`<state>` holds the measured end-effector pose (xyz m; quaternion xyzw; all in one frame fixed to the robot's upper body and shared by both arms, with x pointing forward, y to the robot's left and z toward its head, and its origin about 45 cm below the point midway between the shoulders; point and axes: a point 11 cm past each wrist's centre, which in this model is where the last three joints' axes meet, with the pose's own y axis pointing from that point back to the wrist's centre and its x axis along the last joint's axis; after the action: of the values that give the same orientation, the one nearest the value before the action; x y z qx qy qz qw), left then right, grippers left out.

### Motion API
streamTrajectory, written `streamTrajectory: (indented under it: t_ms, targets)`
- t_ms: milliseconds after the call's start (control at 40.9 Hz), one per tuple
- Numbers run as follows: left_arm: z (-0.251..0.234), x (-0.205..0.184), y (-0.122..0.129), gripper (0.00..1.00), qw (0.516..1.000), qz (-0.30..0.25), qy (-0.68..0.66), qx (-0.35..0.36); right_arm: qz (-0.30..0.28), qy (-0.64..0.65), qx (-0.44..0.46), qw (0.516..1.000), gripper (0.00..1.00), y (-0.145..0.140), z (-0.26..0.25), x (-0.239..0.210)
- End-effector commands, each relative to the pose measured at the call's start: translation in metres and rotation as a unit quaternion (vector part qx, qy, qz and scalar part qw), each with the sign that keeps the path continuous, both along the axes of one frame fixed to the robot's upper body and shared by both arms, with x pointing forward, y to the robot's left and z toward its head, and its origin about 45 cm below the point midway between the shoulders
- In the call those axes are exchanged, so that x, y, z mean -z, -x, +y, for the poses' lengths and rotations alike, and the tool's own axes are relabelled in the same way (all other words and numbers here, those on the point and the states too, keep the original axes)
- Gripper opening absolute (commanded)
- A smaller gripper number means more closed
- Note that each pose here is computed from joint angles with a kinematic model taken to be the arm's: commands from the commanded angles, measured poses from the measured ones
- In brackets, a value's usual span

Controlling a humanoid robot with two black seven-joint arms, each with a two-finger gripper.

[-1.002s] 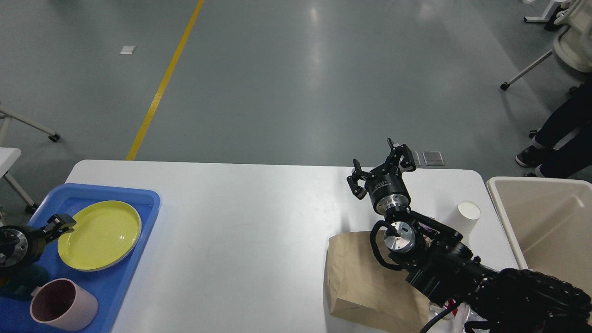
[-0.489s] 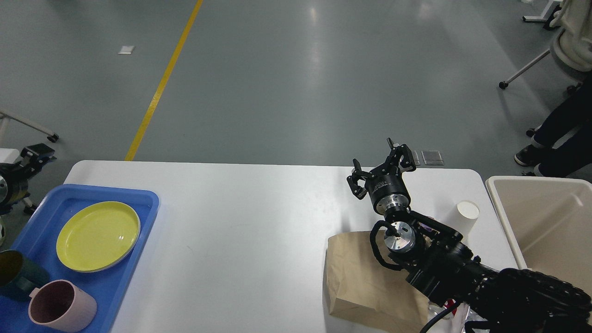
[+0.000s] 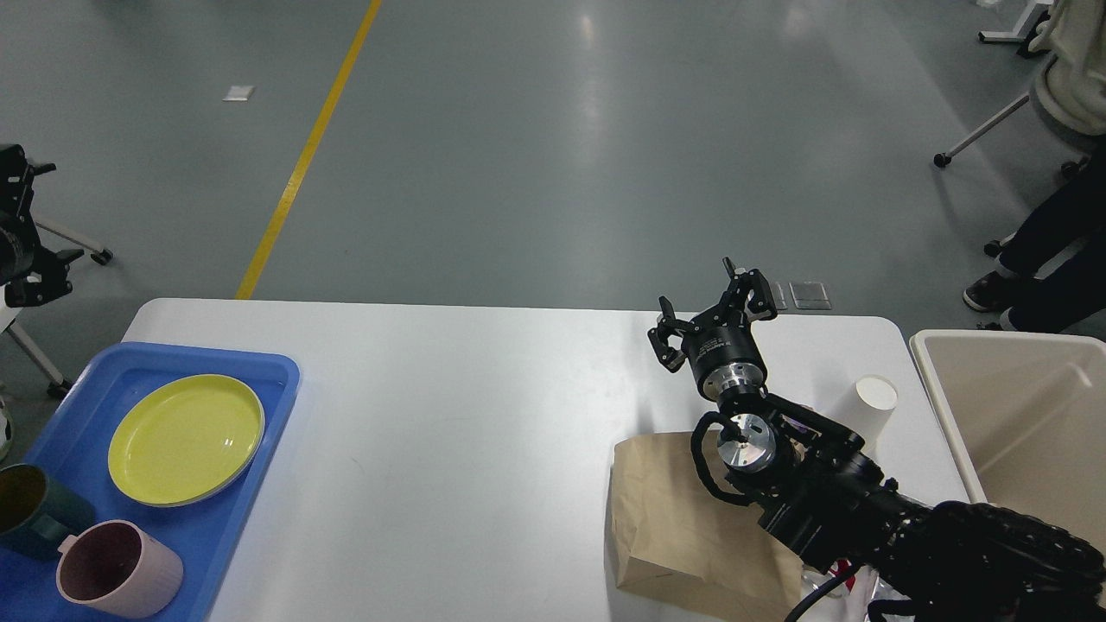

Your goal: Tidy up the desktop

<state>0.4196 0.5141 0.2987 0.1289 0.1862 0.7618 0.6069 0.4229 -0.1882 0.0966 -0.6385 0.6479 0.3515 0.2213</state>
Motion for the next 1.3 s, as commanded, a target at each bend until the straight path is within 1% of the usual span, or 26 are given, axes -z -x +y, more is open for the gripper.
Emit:
streamTrajectory:
  t_ms: [0, 98, 220, 269, 293, 318, 367, 415, 440, 513, 635, 733, 831, 929, 1075, 1124, 1198, 1271]
  targets:
    - [-0.018, -0.002, -0.02, 1.0, 0.997, -0.053, 0.059, -0.011, 0.001, 0.0, 0.0, 1.0, 1.0, 0.001, 0.0, 0.001]
    - [-0.039, -0.001, -0.04, 1.0, 0.993, -0.077, 0.087, -0.01, 0.001, 0.0, 0.0, 1.0, 1.0, 0.0, 0.0, 0.001]
    - [-0.042, 0.001, -0.047, 1.0, 0.991, -0.09, 0.096, -0.018, 0.001, 0.0, 0.0, 1.0, 1.0, 0.0, 0.0, 0.001]
    - [-0.044, -0.002, -0.05, 1.0, 0.989, -0.104, 0.104, -0.018, 0.001, -0.001, 0.0, 1.0, 1.0, 0.0, 0.0, 0.0]
    - [-0.043, -0.004, -0.05, 1.0, 0.987, -0.114, 0.108, -0.021, 0.001, -0.001, 0.0, 1.0, 1.0, 0.0, 0.0, 0.0]
    - [-0.044, -0.01, -0.052, 1.0, 0.982, -0.141, 0.12, -0.025, 0.001, 0.0, 0.0, 1.0, 1.0, 0.001, 0.0, 0.001]
    - [-0.044, -0.015, -0.054, 1.0, 0.976, -0.168, 0.135, -0.032, 0.0, 0.0, 0.0, 1.0, 1.0, 0.0, 0.0, 0.0]
    - [-0.052, -0.015, -0.057, 1.0, 0.97, -0.185, 0.155, -0.036, 0.0, -0.001, 0.0, 1.0, 1.0, 0.0, 0.0, 0.0]
    - [-0.061, -0.009, -0.06, 1.0, 0.966, -0.189, 0.172, -0.036, 0.001, -0.001, 0.0, 1.0, 1.0, 0.0, 0.0, 0.0]
    - [-0.068, -0.006, -0.062, 1.0, 0.963, -0.191, 0.187, -0.036, 0.001, -0.001, 0.0, 1.0, 1.0, 0.0, 0.0, 0.0]
    - [-0.068, 0.0, -0.061, 1.0, 0.961, -0.192, 0.196, -0.041, 0.001, -0.001, 0.0, 1.0, 1.0, 0.0, 0.0, 0.0]
    - [-0.07, -0.009, -0.064, 1.0, 0.951, -0.213, 0.219, -0.049, 0.001, -0.001, 0.0, 1.0, 1.0, 0.0, 0.0, 0.0]
    - [-0.082, -0.02, -0.072, 1.0, 0.933, -0.24, 0.263, -0.054, 0.001, -0.001, 0.0, 1.0, 1.0, 0.0, 0.0, 0.0]
    - [-0.098, -0.012, -0.079, 1.0, 0.927, -0.239, 0.285, -0.056, 0.001, -0.001, 0.0, 1.0, 1.0, 0.0, 0.0, 0.0]
    - [-0.109, 0.0, -0.079, 1.0, 0.932, -0.229, 0.277, -0.047, 0.001, 0.0, 0.001, 1.0, 1.0, 0.0, 0.0, 0.001]
    - [-0.107, 0.012, -0.076, 1.0, 0.938, -0.216, 0.266, -0.049, 0.001, -0.001, 0.0, 1.0, 1.0, 0.0, 0.0, 0.0]
    - [-0.109, 0.017, -0.078, 1.0, 0.94, -0.205, 0.266, -0.054, 0.001, -0.001, 0.0, 1.0, 1.0, 0.0, 0.0, 0.0]
    - [-0.115, 0.033, -0.079, 1.0, 0.941, -0.193, 0.271, -0.064, 0.001, -0.001, 0.0, 1.0, 1.0, 0.0, 0.0, 0.0]
